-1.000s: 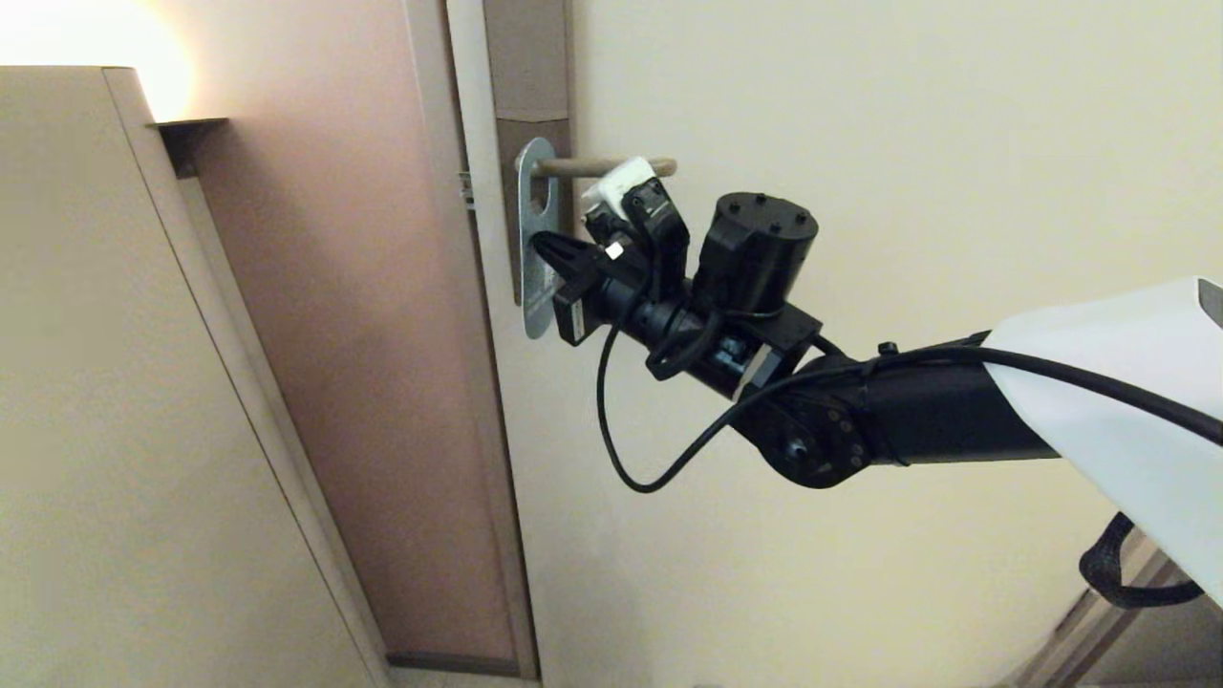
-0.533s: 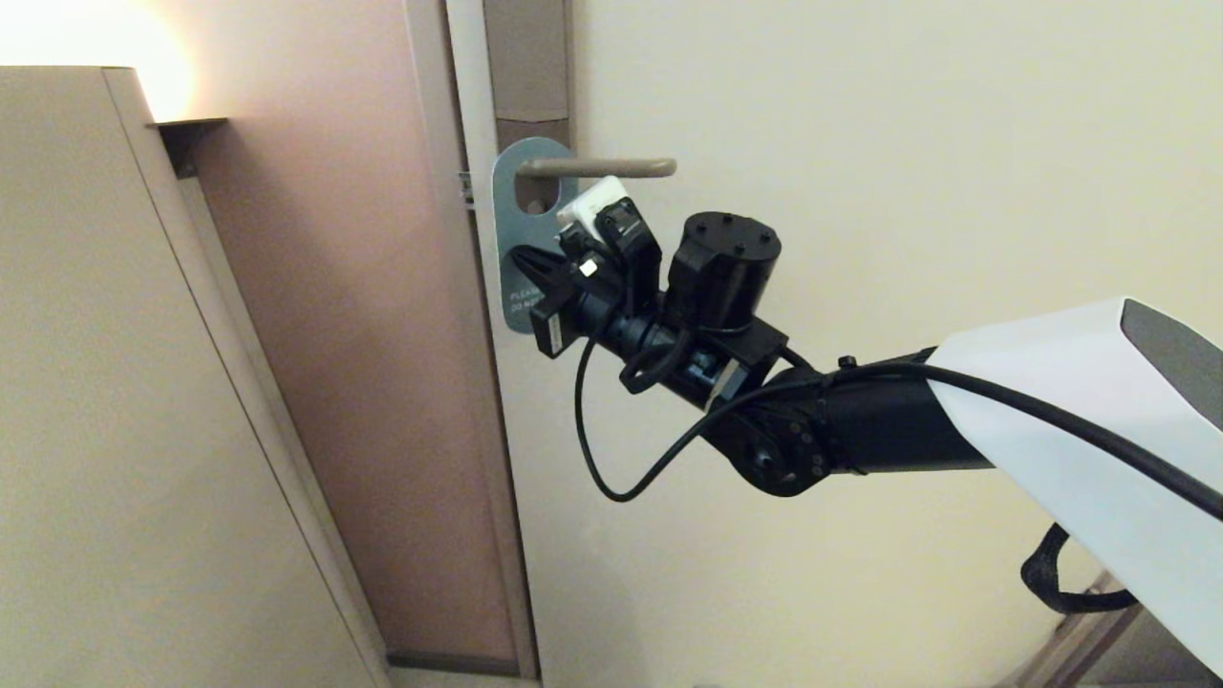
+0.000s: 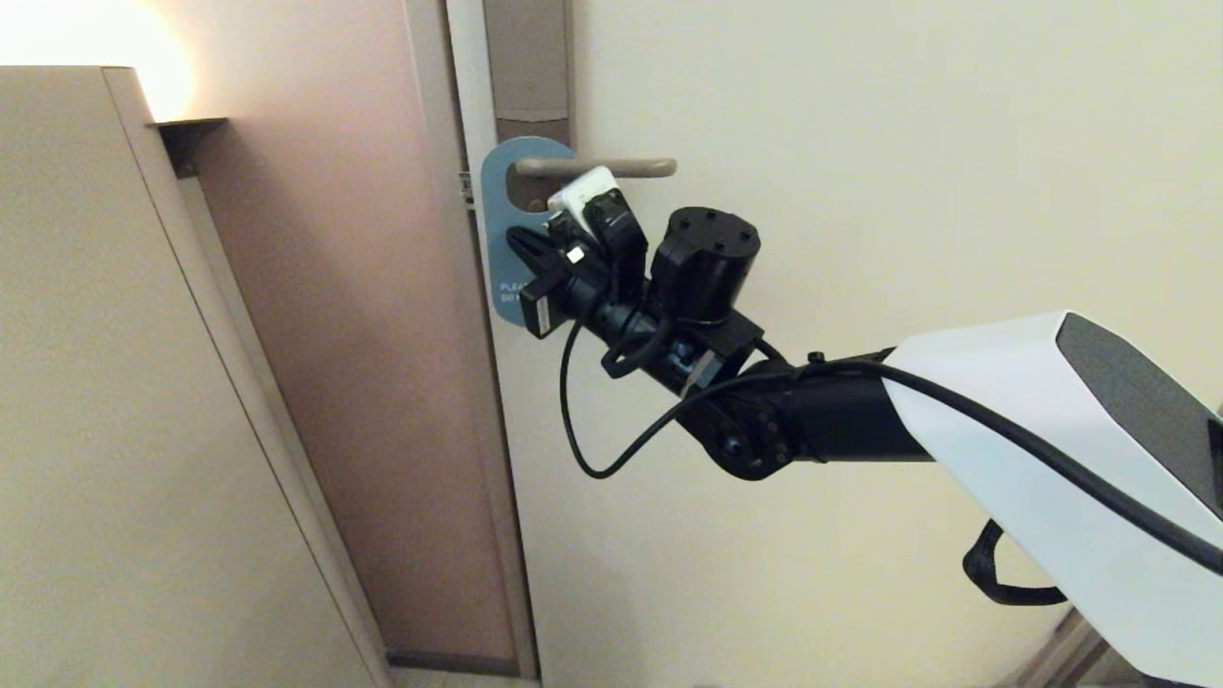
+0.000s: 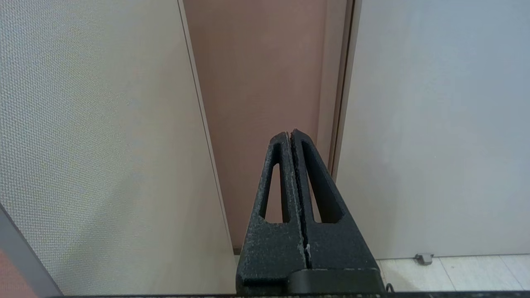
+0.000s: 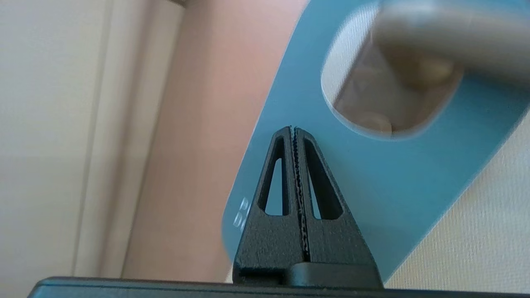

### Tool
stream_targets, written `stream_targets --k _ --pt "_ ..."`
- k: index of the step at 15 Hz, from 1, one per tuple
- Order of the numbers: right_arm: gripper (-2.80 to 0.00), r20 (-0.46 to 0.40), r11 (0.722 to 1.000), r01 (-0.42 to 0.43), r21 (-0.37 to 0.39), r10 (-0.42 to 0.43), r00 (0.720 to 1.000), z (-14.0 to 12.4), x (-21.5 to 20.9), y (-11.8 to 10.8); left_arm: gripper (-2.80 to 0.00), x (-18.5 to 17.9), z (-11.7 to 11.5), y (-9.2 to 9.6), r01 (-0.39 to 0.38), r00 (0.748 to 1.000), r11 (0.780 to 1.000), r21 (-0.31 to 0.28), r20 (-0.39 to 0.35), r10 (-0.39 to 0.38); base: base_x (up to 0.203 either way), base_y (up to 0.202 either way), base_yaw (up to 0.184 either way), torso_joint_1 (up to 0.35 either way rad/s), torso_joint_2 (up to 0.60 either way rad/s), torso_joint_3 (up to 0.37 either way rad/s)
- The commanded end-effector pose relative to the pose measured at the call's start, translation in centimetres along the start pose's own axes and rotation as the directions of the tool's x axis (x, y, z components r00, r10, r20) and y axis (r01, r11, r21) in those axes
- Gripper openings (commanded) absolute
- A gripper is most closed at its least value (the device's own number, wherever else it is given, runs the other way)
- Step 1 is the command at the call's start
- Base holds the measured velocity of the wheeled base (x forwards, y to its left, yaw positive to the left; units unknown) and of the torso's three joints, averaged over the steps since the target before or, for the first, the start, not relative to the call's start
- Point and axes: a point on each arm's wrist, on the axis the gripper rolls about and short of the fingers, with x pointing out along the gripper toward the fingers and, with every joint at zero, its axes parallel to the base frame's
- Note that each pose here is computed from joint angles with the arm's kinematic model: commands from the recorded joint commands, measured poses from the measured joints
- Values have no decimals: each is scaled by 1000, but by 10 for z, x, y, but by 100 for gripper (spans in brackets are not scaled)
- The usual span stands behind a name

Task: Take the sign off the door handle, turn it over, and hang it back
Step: Hang the sign back with the other side facing out

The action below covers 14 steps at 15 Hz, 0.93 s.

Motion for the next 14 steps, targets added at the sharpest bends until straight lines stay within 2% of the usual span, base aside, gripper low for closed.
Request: stream_targets --k 1,6,11,14 --pt "-280 -15 1000 11 0 -11 1000 -11 2 2 -280 0 0 0 0 1000 1000 0 -2 0 0 0 0 0 0 0" --pt "-280 -22 996 87 -1 -87 996 -29 5 3 -280 0 0 0 0 1000 1000 0 -2 0 0 0 0 0 0 0" --pt "-280 -34 994 109 -6 -110 993 -37 5 -4 -280 0 0 0 0 1000 1000 0 -2 0 0 0 0 0 0 0" --pt "-280 -9 993 120 -6 -120 993 -21 3 -9 -280 0 0 0 0 1000 1000 0 -2 0 0 0 0 0 0 0"
